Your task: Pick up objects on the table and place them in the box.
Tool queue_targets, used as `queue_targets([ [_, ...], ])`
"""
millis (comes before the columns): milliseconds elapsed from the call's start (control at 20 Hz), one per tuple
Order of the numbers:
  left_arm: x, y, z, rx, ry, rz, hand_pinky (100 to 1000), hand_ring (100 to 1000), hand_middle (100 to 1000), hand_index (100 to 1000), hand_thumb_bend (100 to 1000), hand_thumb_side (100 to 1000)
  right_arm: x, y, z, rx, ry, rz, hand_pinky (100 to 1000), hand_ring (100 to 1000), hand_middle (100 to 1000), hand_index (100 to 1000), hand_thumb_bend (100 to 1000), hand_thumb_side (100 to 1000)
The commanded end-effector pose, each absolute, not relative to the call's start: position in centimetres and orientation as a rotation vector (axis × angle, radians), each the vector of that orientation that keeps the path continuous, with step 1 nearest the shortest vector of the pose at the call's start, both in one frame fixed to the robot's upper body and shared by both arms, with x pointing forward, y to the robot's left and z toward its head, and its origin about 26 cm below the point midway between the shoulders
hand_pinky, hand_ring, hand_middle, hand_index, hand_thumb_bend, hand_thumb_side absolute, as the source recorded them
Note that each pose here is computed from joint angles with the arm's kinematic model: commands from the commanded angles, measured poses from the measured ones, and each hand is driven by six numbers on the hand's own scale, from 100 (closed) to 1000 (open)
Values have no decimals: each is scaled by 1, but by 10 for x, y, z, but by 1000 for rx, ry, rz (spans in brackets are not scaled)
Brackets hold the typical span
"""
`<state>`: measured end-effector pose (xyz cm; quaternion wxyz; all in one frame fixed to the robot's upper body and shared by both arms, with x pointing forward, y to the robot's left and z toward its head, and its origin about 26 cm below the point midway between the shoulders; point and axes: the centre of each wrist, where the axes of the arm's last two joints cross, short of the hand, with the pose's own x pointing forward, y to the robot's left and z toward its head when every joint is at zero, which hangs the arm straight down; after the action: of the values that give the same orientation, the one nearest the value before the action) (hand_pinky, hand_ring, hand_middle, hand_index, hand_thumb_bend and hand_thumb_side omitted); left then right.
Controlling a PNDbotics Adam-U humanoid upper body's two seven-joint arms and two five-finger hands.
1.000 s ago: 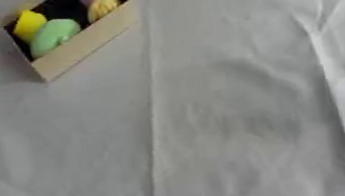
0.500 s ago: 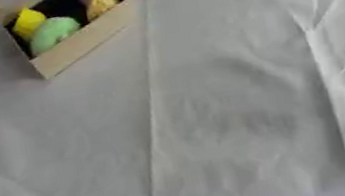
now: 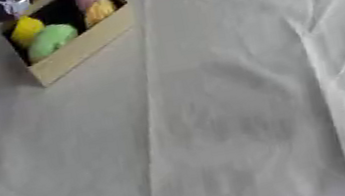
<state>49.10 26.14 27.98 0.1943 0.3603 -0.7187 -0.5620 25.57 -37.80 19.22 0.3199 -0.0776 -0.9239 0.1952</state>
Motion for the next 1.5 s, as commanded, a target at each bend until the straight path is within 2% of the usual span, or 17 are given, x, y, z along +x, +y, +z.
queue_targets([
  [50, 495, 266, 286, 1013, -1996, -1538, 562, 653, 596, 628, 100, 121, 256, -378, 204, -201, -2449, 549, 1000, 760, 767, 860, 100, 602],
  [300, 498, 273, 271, 988, -1927, -1535, 603, 699, 639, 681, 100, 143, 256, -377, 204, -196, -2451, 543, 1000, 761, 767, 860, 100, 604],
  [400, 498, 275, 269, 990, -1904, -1553, 644, 742, 686, 756, 100, 137, 256, -377, 204, -195, -2447, 543, 1000, 761, 767, 861, 100, 605],
  [550, 498, 278, 269, 1017, -1851, -1593, 757, 838, 792, 890, 197, 100, 256, -377, 203, -196, -2443, 545, 1000, 761, 767, 861, 100, 604],
  [700, 497, 281, 271, 1059, -1795, -1611, 807, 880, 832, 937, 266, 100, 256, -377, 203, -196, -2440, 545, 1000, 761, 766, 861, 100, 605],
  [800, 497, 281, 271, 1077, -1783, -1611, 818, 888, 842, 959, 274, 160, 255, -377, 202, -194, -2436, 546, 1000, 761, 766, 861, 100, 594],
  [900, 497, 281, 271, 1078, -1805, -1603, 808, 879, 833, 955, 251, 172, 255, -377, 201, -194, -2431, 547, 1000, 761, 766, 861, 100, 606],
  [950, 496, 280, 273, 1079, -1829, -1586, 790, 864, 819, 942, 201, 100, 255, -377, 200, -194, -2429, 547, 1000, 761, 766, 861, 100, 606],
  [1050, 494, 280, 278, 1081, -1905, -1525, 752, 825, 786, 904, 100, 100, 255, -378, 200, -196, -2426, 546, 1000, 761, 766, 861, 100, 604],
  [1100, 492, 279, 281, 1073, -1963, -1477, 748, 820, 783, 899, 100, 100, 254, -378, 200, -197, -2427, 546, 1000, 761, 766, 861, 100, 604],
  [1150, 490, 278, 285, 1056, -2038, -1416, 731, 799, 765, 872, 100, 116, 254, -379, 200, -197, -2429, 545, 1000, 761, 766, 860, 100, 602],
  [1200, 485, 277, 290, 1026, -2134, -1338, 720, 784, 754, 855, 100, 178, 254, -379, 201, -196, -2432, 545, 1000, 762, 766, 860, 100, 601],
  [1250, 479, 276, 297, 981, -2236, -1254, 706, 765, 741, 843, 100, 286, 254, -379, 201, -194, -2436, 544, 1000, 762, 766, 860, 100, 599],
  [1300, 472, 275, 303, 924, -2330, -1173, 705, 764, 740, 843, 100, 308, 254, -380, 202, -192, -2441, 543, 1000, 762, 766, 860, 100, 599],
  [1350, 463, 276, 309, 864, -2411, -1099, 697, 750, 728, 833, 100, 467, 254, -380, 202, -189, -2446, 542, 1000, 763, 766, 860, 100, 595],
  [1450, 440, 283, 318, 726, -2565, -936, 694, 745, 723, 834, 100, 562, 252, -382, 202, -189, -2459, 538, 1000, 764, 767, 860, 100, 590],
  [1500, 427, 289, 320, 653, -2622, -855, 694, 744, 723, 836, 100, 564, 252, -384, 202, -190, -2469, 533, 1000, 764, 767, 859, 100, 589],
])
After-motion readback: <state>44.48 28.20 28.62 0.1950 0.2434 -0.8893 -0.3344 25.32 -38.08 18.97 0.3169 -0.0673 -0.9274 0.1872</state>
